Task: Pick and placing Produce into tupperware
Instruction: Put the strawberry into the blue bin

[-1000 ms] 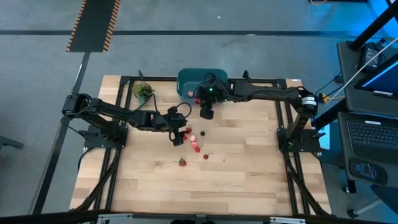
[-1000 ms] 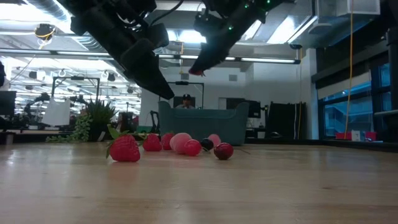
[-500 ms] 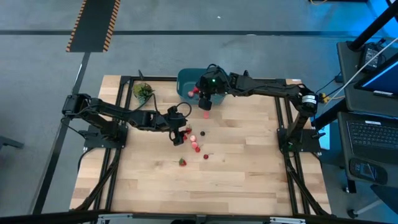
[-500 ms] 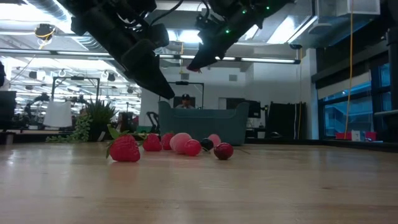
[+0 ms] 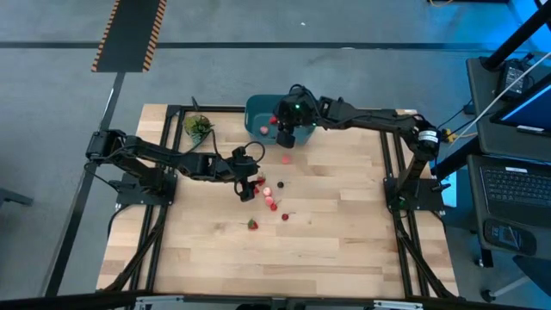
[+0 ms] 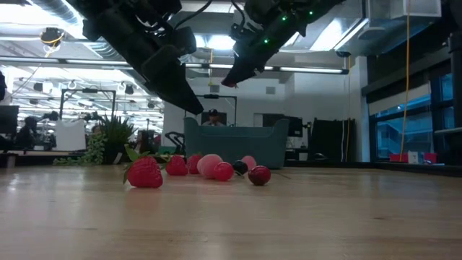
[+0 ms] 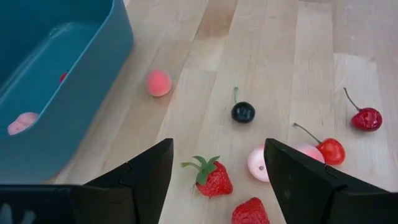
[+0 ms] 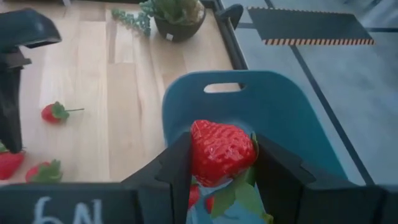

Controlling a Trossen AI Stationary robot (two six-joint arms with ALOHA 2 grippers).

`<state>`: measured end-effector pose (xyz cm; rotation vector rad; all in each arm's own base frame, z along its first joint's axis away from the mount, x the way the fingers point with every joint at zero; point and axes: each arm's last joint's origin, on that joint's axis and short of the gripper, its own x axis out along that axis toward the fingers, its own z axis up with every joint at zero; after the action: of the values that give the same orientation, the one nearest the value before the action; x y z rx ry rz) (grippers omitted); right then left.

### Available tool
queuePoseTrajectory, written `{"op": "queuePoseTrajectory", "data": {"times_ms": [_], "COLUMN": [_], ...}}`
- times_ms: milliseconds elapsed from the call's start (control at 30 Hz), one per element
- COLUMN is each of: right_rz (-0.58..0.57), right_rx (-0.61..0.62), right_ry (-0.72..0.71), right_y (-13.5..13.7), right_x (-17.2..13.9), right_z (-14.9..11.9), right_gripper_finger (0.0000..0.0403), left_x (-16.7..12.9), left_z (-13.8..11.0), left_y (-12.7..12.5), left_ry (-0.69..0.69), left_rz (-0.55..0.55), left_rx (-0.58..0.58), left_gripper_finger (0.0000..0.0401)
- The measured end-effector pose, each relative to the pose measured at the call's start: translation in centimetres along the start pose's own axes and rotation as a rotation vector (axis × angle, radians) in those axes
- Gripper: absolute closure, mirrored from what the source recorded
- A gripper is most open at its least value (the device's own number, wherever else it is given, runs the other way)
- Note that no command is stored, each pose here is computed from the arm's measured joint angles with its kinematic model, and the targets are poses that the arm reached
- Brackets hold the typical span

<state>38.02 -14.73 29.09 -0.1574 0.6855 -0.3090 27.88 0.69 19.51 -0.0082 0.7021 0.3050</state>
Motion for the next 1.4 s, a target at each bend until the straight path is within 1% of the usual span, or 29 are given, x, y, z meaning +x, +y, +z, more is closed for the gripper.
{"op": "queuePoseTrajectory", "data": {"times_ms": [100, 167, 267, 333, 600, 733, 867, 967, 1067, 1167, 1300, 1400], "right_rz": [-0.009, -0.021, -0.031, -0.028, -0.048, -0.065, -0.075, -0.079, -0.075, -0.059, -0.033, -0.024], "right_rx": [0.006, 0.011, 0.014, 0.014, 0.023, 0.045, 0.095, 0.102, 0.103, 0.107, 0.115, 0.119], "right_ry": [-0.018, -0.057, -0.079, -0.069, -0.082, -0.099, -0.088, -0.075, -0.036, 0.052, 0.175, 0.223], "right_y": [-0.2, -0.4, -0.5, -0.4, -0.6, -1.0, -1.6, -2.1, -2.8, -3.4, -4.0, -4.3], "right_x": [0.0, 0.3, 1.0, 1.9, 6.2, 8.0, 9.5, 10.7, 12.0, 13.2, 14.0, 14.8], "right_z": [0.1, 0.4, 0.4, 0.0, -1.6, -2.4, -3.3, -3.1, -2.2, -1.8, -1.8, -2.1], "right_gripper_finger": [0.0256, 0.0256, 0.0256, 0.0257, 0.0259, 0.0259, 0.0259, 0.0259, 0.0259, 0.0259, 0.0258, 0.0257], "left_x": [0.0, -0.1, -0.9, -1.8, -5.9, -7.5, -8.3, -8.4, -8.3, -8.3, -8.3, -8.3], "left_z": [0.0, 0.0, 0.1, 0.1, 0.7, 1.2, 1.5, 1.5, 1.5, 1.5, 1.4, 1.4], "left_y": [0.0, 0.1, 0.2, 0.5, 1.9, 2.5, 2.7, 2.7, 2.7, 2.7, 2.7, 2.8], "left_ry": [-0.001, 0.000, -0.001, 0.014, -0.045, -0.109, -0.144, -0.149, -0.144, -0.144, -0.143, -0.143], "left_rz": [0.013, 0.013, -0.003, 0.002, 0.118, 0.171, 0.173, 0.173, 0.174, 0.173, 0.173, 0.173], "left_rx": [0.041, 0.063, 0.085, 0.090, 0.068, 0.048, 0.042, 0.047, 0.049, 0.049, 0.050, 0.051], "left_gripper_finger": [0.0156, 0.0156, 0.0156, 0.0156, 0.0156, 0.0156, 0.0156, 0.0156, 0.0156, 0.0156, 0.0156, 0.0156]}}
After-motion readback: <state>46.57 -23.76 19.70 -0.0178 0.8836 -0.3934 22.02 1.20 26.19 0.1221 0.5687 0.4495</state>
